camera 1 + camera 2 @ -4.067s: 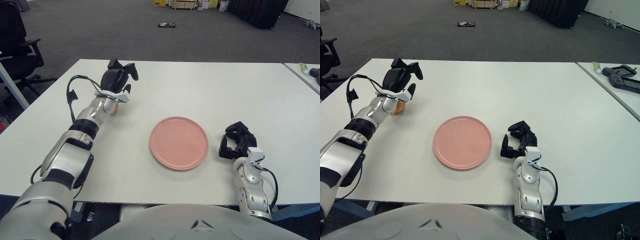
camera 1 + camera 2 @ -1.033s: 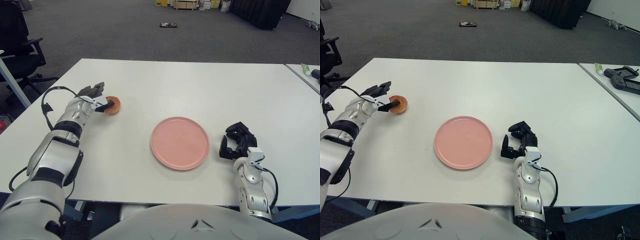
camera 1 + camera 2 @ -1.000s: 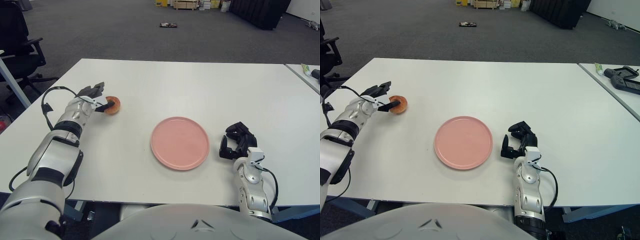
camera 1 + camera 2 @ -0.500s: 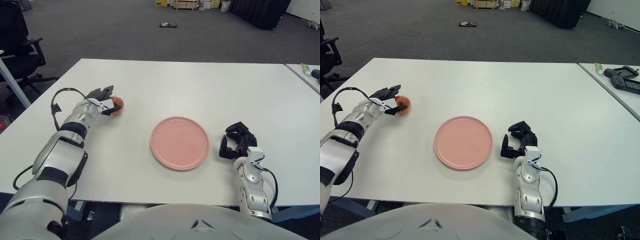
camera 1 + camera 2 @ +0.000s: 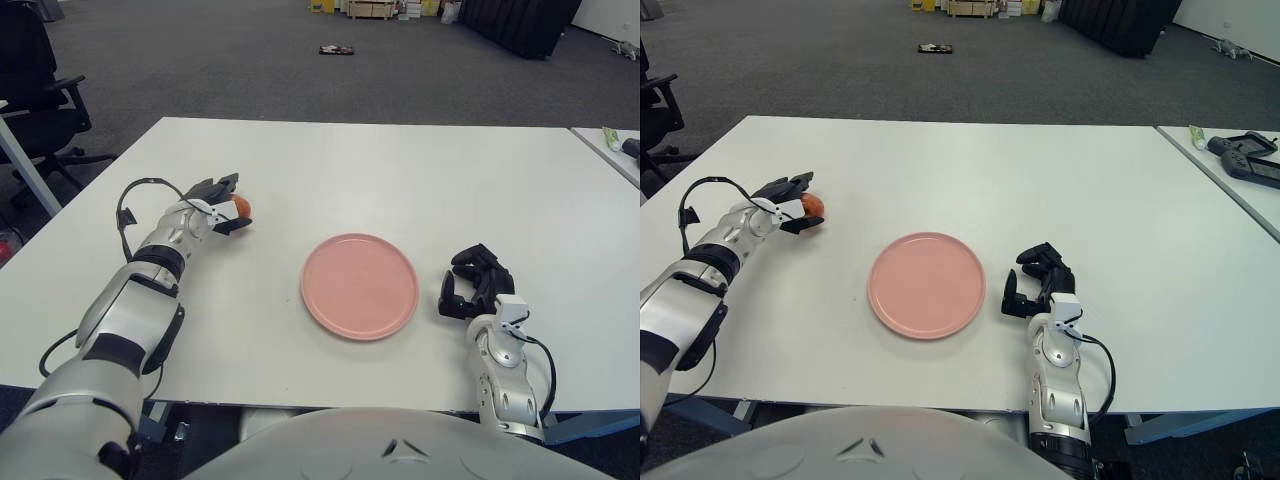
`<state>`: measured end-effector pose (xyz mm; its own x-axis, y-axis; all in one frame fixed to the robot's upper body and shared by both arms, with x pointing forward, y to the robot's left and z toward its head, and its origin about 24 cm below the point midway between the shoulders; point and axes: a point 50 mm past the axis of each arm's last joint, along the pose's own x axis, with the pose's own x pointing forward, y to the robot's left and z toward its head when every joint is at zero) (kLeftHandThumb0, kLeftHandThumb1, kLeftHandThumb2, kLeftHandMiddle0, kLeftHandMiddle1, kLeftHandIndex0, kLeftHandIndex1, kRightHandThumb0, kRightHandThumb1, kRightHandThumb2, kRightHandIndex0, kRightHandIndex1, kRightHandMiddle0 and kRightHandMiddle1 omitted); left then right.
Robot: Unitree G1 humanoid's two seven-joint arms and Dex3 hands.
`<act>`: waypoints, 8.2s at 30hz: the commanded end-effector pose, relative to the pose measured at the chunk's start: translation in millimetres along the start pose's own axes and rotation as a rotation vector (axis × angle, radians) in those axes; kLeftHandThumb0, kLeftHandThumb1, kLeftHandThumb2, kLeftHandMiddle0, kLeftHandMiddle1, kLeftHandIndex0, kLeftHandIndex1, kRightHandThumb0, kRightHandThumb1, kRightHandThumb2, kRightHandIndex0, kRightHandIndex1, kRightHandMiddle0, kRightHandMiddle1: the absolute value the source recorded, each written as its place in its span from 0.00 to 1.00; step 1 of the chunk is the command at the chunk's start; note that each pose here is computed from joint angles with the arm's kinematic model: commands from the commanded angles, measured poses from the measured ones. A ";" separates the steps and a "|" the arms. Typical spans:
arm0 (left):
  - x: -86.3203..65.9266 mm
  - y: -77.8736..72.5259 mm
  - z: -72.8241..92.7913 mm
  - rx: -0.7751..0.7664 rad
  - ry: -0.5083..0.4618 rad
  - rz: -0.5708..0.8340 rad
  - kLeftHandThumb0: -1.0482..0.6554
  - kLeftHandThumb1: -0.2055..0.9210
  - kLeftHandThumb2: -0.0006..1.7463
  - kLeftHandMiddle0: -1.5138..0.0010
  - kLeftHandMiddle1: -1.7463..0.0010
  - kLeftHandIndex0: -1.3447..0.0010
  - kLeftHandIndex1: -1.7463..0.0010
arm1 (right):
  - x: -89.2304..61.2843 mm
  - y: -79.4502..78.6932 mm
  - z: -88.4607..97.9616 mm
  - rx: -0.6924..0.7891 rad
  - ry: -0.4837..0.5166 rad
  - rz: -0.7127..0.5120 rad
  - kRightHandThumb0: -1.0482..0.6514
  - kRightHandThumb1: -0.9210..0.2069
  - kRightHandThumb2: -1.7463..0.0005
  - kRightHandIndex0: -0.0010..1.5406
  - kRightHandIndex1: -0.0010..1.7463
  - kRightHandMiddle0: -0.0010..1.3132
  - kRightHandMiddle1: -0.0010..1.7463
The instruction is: Put the apple into the plate.
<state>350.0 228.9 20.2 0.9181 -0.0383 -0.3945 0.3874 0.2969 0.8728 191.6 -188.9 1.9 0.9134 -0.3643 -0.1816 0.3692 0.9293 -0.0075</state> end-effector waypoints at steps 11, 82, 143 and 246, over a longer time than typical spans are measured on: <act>0.7 -8.3 7.5 -0.027 -0.030 -0.011 0.10 0.74 0.41 1.00 1.00 1.00 0.81 | -4.1 -3.2 -11.1 -0.011 0.074 -0.024 0.61 0.91 0.00 0.61 1.00 0.57 0.91; -8.2 -45.4 -17.8 0.246 0.092 -0.189 0.13 0.71 0.42 1.00 0.94 1.00 0.89 | -6.2 -14.3 -5.5 -0.010 0.036 -0.063 0.61 0.90 0.00 0.61 1.00 0.56 0.93; -15.5 -62.5 -25.3 0.039 0.174 -0.009 0.62 0.11 0.98 0.38 0.10 0.47 0.00 | -6.4 -16.3 -1.0 0.004 0.030 -0.083 0.61 0.90 0.00 0.61 1.00 0.56 0.93; -126.2 6.8 120.9 -0.175 -0.924 0.548 0.61 0.15 0.96 0.39 0.08 0.52 0.00 | -4.2 -8.4 -5.1 0.001 0.022 -0.062 0.61 0.90 0.00 0.61 1.00 0.56 0.93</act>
<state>252.8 125.4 108.2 0.7325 -0.4820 0.4807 -0.0648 0.6536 0.7540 183.9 -196.6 3.6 0.8889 -0.4271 -0.1658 0.4308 0.9023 -0.0147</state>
